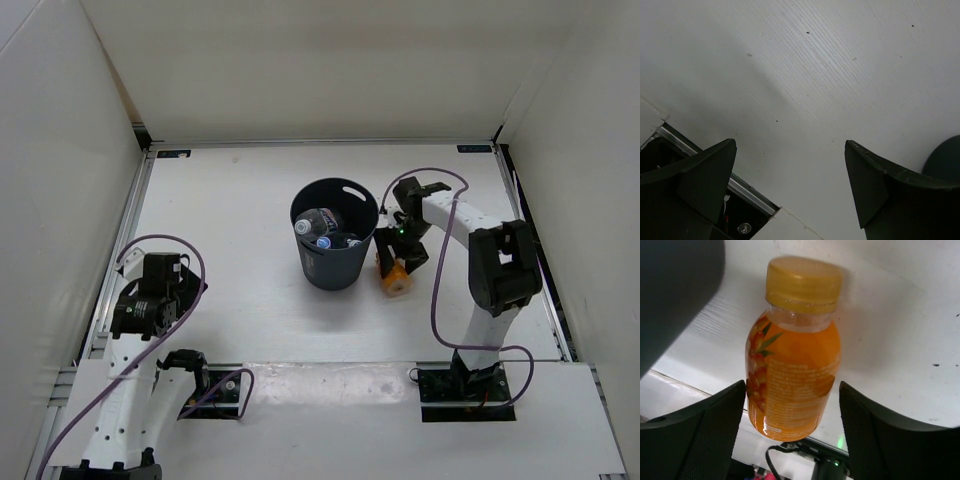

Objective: Put the plastic bottles in the bin

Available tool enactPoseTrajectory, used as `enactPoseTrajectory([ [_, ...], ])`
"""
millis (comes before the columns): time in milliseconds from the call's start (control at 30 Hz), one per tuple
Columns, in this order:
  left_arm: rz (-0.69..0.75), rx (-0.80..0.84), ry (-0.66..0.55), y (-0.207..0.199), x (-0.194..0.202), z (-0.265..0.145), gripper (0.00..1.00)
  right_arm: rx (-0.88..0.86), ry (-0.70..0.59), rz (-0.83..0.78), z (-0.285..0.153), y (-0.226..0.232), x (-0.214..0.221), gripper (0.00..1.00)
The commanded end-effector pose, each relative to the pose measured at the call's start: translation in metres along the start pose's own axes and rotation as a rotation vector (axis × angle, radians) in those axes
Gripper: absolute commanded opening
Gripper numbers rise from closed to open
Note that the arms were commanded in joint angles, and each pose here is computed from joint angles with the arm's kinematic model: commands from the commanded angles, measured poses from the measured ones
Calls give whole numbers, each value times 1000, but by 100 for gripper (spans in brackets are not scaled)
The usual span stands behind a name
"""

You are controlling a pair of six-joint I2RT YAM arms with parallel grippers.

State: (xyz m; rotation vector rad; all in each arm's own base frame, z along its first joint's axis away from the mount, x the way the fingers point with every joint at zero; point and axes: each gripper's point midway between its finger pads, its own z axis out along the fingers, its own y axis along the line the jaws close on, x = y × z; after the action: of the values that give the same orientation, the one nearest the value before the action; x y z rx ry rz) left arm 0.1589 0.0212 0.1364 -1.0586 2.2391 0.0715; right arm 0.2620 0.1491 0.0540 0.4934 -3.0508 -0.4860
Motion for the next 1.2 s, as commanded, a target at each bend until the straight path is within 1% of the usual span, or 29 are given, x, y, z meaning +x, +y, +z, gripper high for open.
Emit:
enactPoseTrajectory([
  [0,-24,-7,-29,-2,-10,-2,100,79,54,-63,-6,-8,7,72],
  [100,-23,-4,-29,-7,-13,0,100,124,78,-89,-6,-18,10,63],
  [133,-22,-5,-32,-8,-14,1,100,126,79,-75,-8,-24,10,57],
  [200,-14,-5,-26,-11,-15,3,100,135,58,-72,-16,-34,5,52],
  [233,-12,7,-32,-15,-18,2,100,139,44,-60,-20,-38,3,43],
  [267,-9,5,-30,-16,-18,3,100,133,10,-10,-29,-46,-2,35],
  [300,-8,9,-29,-18,-20,4,100,137,-40,-4,-39,-46,-14,28],
  [333,-7,14,-31,-21,-21,5,100,152,-90,25,-50,-51,-22,16],
  [400,-7,23,-32,-26,-23,7,100,162,-198,56,-77,-52,-39,12],
  [433,-10,38,-30,-30,-24,8,100,143,-259,96,-89,-50,-50,12],
  [467,-8,44,-31,-34,-26,10,100,132,-328,102,-108,-48,-60,6],
  [500,1,44,-24,-37,-26,13,100,115,-375,109,-121,-44,-65,5],
  [533,-1,49,-26,-41,-29,16,100,71,-462,129,-141,-35,-81,1],
  [667,-10,63,12,-53,-26,26,100,7,-681,168,-202,-18,-102,0],
  [700,-10,60,22,-56,-25,31,100,-27,-742,155,-218,-6,-107,0],
  [733,-15,72,18,-61,-27,32,100,-42,-775,155,-228,-2,-109,0],
  [767,-19,93,21,-66,-28,31,100,-68,-860,125,-250,11,-116,0],
  [800,-14,93,24,-68,-28,33,100,-76,-892,106,-258,18,-117,0],
  [833,-5,100,21,-71,-30,34,100,-82,-970,57,-284,35,-108,0],
  [867,1,112,9,-75,-35,33,100,-78,-1080,4,-302,47,-120,0],
  [900,9,111,10,-76,-36,34,100,-55,-1111,-29,-299,49,-119,0],
  [933,20,116,2,-78,-39,34,100,-79,-1197,-133,-322,79,-102,0],
  [1000,35,116,7,-79,-40,35,100,-100,-1253,-387,-316,125,-100,0],
  [1033,32,112,10,-78,-41,37,100,-87,-1253,-456,-316,135,-93,0],
  [1067,36,112,14,-78,-39,38,100,-107,-1229,-494,-309,148,-88,0],
  [1100,35,115,21,-78,-39,39,100,-117,-1190,-499,-300,153,-83,0],
  [1133,32,116,27,-79,-38,40,100,-162,-1155,-528,-293,160,-79,3],
  [1167,30,117,28,-79,-38,40,100,-179,-1149,-540,-295,163,-77,8],
])
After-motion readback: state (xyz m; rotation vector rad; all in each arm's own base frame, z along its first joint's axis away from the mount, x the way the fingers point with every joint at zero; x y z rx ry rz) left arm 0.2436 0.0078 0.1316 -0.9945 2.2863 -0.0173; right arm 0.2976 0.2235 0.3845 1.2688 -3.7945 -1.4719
